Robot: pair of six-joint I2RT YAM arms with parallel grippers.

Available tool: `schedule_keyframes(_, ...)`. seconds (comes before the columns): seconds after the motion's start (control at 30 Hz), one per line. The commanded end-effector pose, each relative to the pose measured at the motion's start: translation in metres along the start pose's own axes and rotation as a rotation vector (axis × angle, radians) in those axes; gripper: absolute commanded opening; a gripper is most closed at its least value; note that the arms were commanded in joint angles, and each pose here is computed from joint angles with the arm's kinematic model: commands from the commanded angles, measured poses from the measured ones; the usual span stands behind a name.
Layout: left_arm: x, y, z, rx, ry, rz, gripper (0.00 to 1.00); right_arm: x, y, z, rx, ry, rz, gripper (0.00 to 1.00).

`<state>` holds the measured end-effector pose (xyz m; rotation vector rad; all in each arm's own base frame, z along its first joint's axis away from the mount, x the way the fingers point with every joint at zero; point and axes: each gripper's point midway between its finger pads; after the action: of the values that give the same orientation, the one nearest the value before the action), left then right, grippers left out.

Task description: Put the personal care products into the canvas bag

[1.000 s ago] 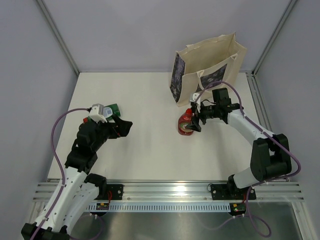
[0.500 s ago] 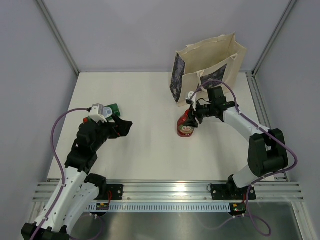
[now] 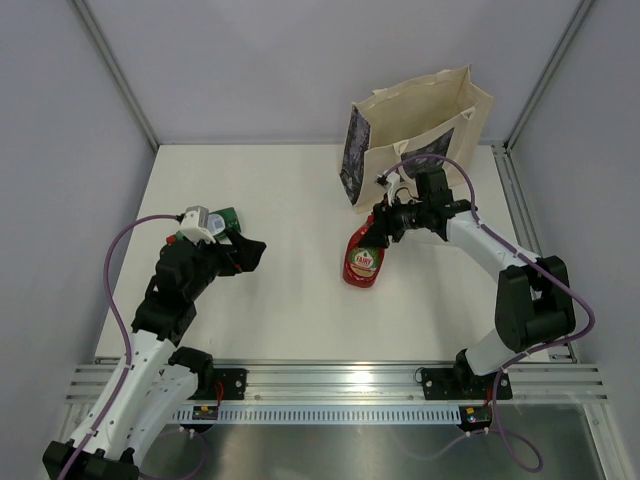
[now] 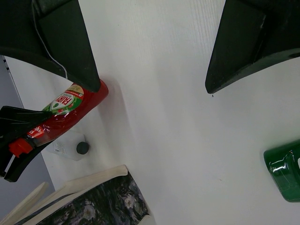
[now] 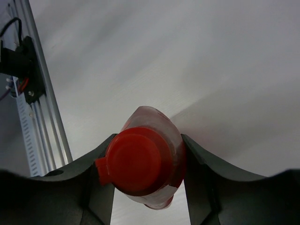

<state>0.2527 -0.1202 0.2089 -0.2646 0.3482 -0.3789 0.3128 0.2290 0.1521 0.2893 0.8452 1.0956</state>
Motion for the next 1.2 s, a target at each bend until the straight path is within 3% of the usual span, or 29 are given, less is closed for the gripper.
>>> schedule_keyframes(0.0,0.002,-0.002,0.013,0.011,-0.05,-0.011,0.99,-0.017,0.056,0.058,0.022,-0.13,0.144,0.0)
schedule_keyframes(0.53,0.003,-0.002,0.013,0.009,-0.052,-0.01,0.99,-0.073,0.116,0.145,0.224,-0.278,0.304,0.0)
schedule_keyframes(0.7,0.004,-0.002,0.012,0.002,-0.053,-0.011,0.99,-0.101,0.131,0.188,0.199,-0.355,0.348,0.0)
schedule_keyframes(0.97,0.004,-0.002,0.014,-0.001,-0.055,-0.01,0.99,-0.153,0.112,0.268,0.25,-0.528,0.339,0.0)
schedule_keyframes(1.13,0.004,-0.002,0.015,-0.003,-0.054,-0.008,0.99,-0.172,0.076,0.311,0.319,-0.647,0.315,0.0)
schedule_keyframes(1.17,0.004,-0.002,0.014,-0.003,-0.052,-0.008,0.99,-0.193,0.069,0.322,0.3,-0.701,0.291,0.0)
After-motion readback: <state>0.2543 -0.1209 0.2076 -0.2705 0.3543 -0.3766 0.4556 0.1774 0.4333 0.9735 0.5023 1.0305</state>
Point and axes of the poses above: each gripper's point midway between its finger pads, its own x axis out along the fingers, its own y axis along the line the jaws close on, z = x × y, and after that the axes turned 13 degrees about x, right-handed
